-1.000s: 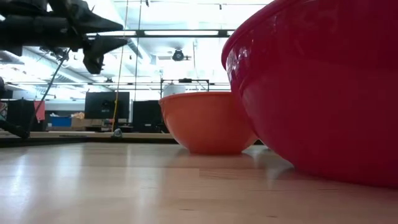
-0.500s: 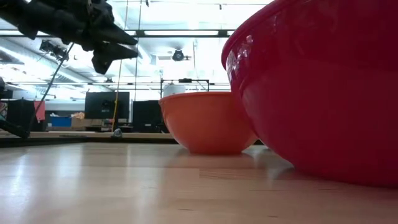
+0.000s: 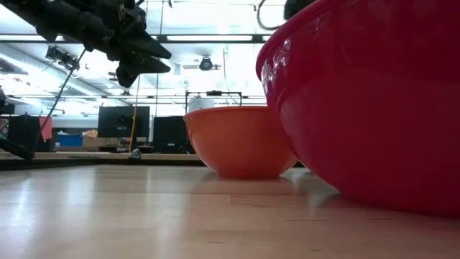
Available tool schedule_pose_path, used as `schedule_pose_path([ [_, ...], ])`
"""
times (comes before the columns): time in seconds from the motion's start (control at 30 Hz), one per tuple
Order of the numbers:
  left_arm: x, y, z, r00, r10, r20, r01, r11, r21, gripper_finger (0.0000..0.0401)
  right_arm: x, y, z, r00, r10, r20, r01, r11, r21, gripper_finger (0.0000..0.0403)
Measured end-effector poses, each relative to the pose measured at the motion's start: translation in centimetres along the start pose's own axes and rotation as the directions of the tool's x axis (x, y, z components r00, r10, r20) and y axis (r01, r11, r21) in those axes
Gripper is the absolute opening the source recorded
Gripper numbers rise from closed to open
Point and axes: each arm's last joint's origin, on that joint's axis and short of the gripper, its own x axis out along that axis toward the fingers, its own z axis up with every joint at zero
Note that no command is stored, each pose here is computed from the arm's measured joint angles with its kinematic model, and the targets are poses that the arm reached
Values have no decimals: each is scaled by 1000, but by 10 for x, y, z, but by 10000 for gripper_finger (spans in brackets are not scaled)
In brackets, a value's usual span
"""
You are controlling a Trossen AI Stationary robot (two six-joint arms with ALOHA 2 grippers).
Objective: Nest bowls inside each other
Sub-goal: Stack the orange bowl into the red bowl
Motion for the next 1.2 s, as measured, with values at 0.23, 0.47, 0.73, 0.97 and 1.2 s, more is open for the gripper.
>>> schedule_pose_path([
  [0.23,0,-4,-3,1000,-20,-18,21,1000,8,166,32,-3,15,994,-6,-107,3,1000,-21,180],
  [0.47,-1,-6,-7,998,-23,-51,24,1000,15,166,60,0,17,980,11,-199,-20,999,-41,154],
  [0.73,-1,-6,-7,998,-21,-56,22,999,25,166,74,1,19,979,51,-195,-51,999,7,29],
  [0.97,-1,-6,-7,998,-21,-55,25,997,73,166,62,-7,27,989,102,-107,-98,994,44,26],
  [1.2,-1,-7,-5,999,-29,-37,33,993,115,166,17,-22,48,986,130,105,-135,990,34,22],
])
